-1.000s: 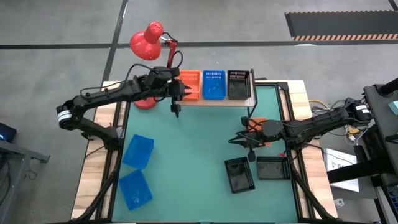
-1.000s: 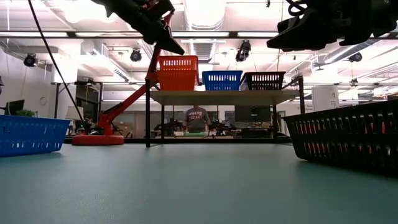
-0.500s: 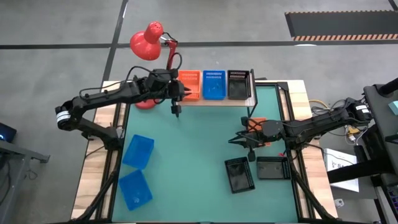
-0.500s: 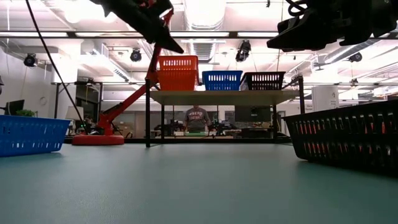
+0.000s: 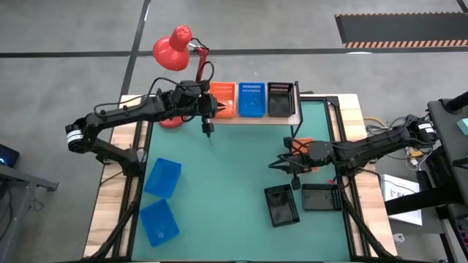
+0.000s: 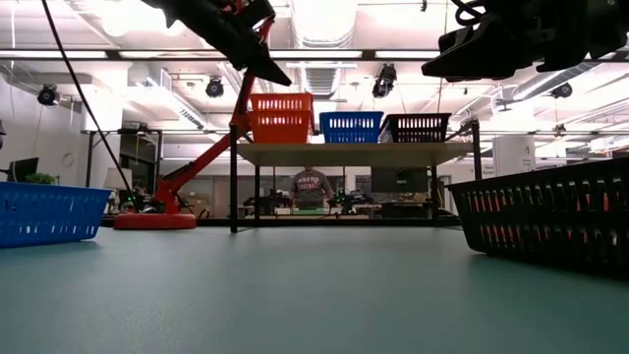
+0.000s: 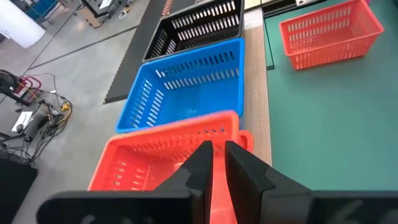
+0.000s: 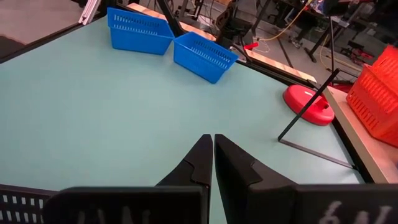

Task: Stack baskets on shelf by color
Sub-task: Stack the top orange bin on the other orange bin on the shelf, then stack the left black bin on the other black bin on the shelf

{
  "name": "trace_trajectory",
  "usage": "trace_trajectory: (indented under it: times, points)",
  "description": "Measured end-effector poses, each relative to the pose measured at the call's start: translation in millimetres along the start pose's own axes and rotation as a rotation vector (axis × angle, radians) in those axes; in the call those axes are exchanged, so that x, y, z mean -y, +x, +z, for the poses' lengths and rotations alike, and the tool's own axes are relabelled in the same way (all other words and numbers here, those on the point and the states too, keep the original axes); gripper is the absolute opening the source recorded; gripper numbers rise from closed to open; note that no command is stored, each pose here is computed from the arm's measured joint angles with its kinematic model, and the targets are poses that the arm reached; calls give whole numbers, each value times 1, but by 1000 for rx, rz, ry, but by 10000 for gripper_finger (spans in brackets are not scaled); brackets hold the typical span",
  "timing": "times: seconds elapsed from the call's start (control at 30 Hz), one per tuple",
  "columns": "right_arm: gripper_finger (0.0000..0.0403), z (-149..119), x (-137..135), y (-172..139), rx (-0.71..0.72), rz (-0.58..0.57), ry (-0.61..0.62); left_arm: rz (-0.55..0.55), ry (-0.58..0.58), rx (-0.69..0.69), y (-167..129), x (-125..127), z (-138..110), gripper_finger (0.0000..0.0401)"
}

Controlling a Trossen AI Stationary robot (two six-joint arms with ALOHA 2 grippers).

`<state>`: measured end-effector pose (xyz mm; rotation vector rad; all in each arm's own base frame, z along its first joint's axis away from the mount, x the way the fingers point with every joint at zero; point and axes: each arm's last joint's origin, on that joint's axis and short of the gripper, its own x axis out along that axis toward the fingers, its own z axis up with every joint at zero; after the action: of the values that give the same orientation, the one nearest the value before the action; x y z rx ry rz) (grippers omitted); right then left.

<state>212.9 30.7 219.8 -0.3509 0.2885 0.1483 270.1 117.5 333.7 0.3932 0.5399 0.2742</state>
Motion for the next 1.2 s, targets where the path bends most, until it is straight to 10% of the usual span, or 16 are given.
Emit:
trace_trajectory:
  times: [0.37,0.67,0.93,1.2]
  points:
    - [9,-2,-1,0,-17,6,-1,-40,-28,109,-9,15,18,24]
    - [9,-2,-1,0,-16,5,0,-358,61,369,-34,114,53,24]
    - [9,-3,-1,1,-28,8,43,-531,125,543,-48,196,27,24]
    - [9,-5,-3,4,-41,33,154,-479,92,514,-51,207,-2,24]
